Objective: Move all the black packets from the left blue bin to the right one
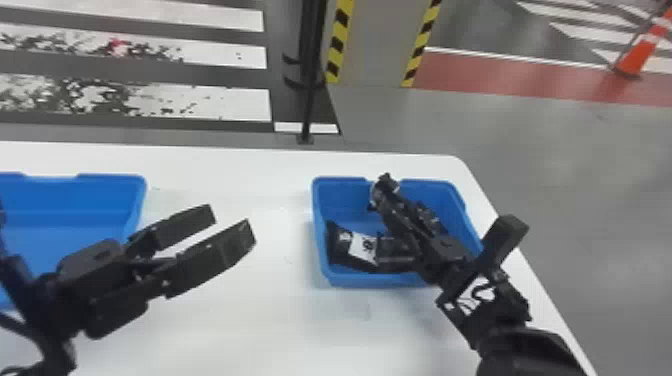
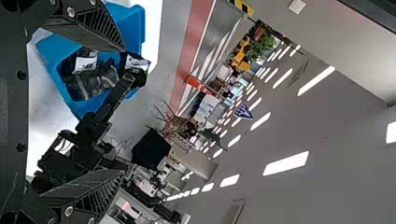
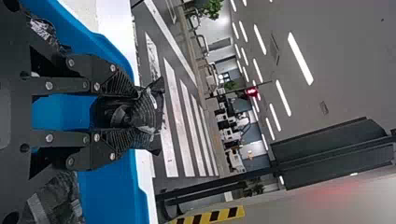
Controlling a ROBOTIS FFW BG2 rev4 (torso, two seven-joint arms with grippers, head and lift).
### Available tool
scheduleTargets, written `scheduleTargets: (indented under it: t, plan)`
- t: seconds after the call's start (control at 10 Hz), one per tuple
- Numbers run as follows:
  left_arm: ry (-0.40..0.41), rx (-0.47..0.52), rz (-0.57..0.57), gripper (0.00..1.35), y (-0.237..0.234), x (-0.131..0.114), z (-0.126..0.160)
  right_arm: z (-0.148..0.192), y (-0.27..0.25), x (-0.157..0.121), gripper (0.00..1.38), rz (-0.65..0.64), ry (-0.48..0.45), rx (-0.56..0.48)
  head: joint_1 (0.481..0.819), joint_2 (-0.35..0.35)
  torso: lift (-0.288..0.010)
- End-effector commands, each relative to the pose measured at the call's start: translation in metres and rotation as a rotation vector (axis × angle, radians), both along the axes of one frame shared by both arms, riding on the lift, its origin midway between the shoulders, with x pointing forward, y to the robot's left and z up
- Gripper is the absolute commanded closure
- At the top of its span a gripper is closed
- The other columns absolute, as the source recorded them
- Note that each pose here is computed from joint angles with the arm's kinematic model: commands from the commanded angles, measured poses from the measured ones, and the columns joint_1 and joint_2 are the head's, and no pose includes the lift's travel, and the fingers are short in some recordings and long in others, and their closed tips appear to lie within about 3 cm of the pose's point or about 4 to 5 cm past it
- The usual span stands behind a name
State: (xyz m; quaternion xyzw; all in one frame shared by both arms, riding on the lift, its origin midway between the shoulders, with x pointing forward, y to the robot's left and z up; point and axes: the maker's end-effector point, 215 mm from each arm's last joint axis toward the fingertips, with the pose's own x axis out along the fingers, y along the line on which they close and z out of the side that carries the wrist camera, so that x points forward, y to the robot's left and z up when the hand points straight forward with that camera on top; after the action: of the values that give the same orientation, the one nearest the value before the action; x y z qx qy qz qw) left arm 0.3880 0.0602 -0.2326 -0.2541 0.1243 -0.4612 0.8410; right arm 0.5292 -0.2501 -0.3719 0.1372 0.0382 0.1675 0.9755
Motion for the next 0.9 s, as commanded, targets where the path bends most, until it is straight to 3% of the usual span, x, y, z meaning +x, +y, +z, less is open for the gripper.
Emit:
scheduleTargets:
  t: [0.0,0.1,0.5,0.8]
  plan:
    - [-0.003,0.001,0.024,0.14,0.009,-0.002,-0.002,-0.002,-0.007,-0.008,0.25,-0.013,0.007,0.0,0.695,-0.229,-0.185]
    - [-0.014,0.003,0.045,0.14,0.015,-0.002,-0.001,0.007,-0.012,-0.017,0.06,-0.022,-0.008,-0.008,0.695,-0.227,-0.185]
    - [-0.091,0.06,0.213,0.14,0.071,-0.002,-0.003,0.062,0.004,-0.072,0.15,-0.036,-0.142,-0.039,0.695,-0.202,-0.185]
    - [-0.12,0.199,0.393,0.14,0.138,-0.009,-0.026,0.091,0.009,-0.122,0.15,-0.105,-0.181,-0.121,0.695,-0.13,-0.185]
